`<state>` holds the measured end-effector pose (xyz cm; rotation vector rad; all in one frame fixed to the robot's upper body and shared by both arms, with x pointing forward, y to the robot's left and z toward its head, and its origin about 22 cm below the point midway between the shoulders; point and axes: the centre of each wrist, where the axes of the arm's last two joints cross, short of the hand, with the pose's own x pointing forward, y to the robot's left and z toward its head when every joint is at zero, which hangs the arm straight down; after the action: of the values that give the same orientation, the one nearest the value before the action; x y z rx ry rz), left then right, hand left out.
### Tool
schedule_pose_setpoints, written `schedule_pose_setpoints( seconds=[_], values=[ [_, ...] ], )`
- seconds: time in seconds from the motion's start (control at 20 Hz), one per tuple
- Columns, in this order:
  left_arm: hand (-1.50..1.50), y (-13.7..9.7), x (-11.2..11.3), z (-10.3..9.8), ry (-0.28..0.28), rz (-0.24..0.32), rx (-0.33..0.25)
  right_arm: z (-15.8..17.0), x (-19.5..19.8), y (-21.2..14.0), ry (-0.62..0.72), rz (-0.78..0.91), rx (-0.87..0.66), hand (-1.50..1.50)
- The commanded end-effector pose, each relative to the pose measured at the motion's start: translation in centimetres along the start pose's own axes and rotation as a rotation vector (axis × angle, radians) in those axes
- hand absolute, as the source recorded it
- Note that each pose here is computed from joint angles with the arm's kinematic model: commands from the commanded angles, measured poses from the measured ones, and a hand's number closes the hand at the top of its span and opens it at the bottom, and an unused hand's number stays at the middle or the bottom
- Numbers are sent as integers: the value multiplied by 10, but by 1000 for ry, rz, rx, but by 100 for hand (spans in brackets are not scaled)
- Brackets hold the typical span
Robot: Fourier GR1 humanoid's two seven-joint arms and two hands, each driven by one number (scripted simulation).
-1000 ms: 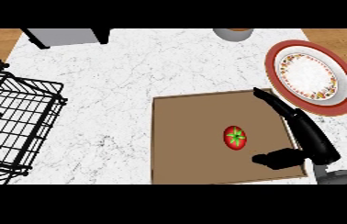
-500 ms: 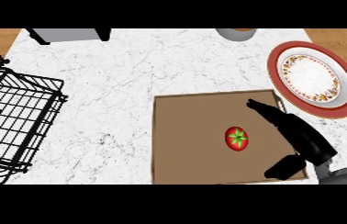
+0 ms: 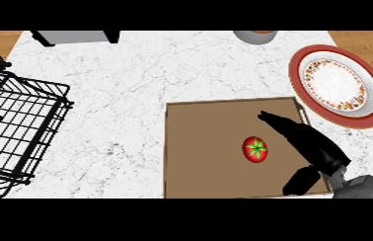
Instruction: Pick the tomato from the tray and place it in the plate
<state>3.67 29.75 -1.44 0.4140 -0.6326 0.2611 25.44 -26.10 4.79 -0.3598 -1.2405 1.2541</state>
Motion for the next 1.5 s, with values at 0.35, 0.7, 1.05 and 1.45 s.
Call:
schedule_pose_setpoints(
  seconds=[0.35, 0.7, 1.05, 1.45],
  values=[
    [0, -35, 92, -4, -510, 11, -131, -14, 16, 6, 26, 3, 62, -150],
    [0, -41, 90, -1, -503, 12, -140, -19, 14, 8, 42, 6, 71, -150],
    [0, -48, 79, 4, -456, 14, -145, -25, 17, 10, 35, 61, 98, 150],
    [0, -49, 81, 2, -454, 31, -126, -34, 34, 12, -18, 105, 34, 150]
  ],
)
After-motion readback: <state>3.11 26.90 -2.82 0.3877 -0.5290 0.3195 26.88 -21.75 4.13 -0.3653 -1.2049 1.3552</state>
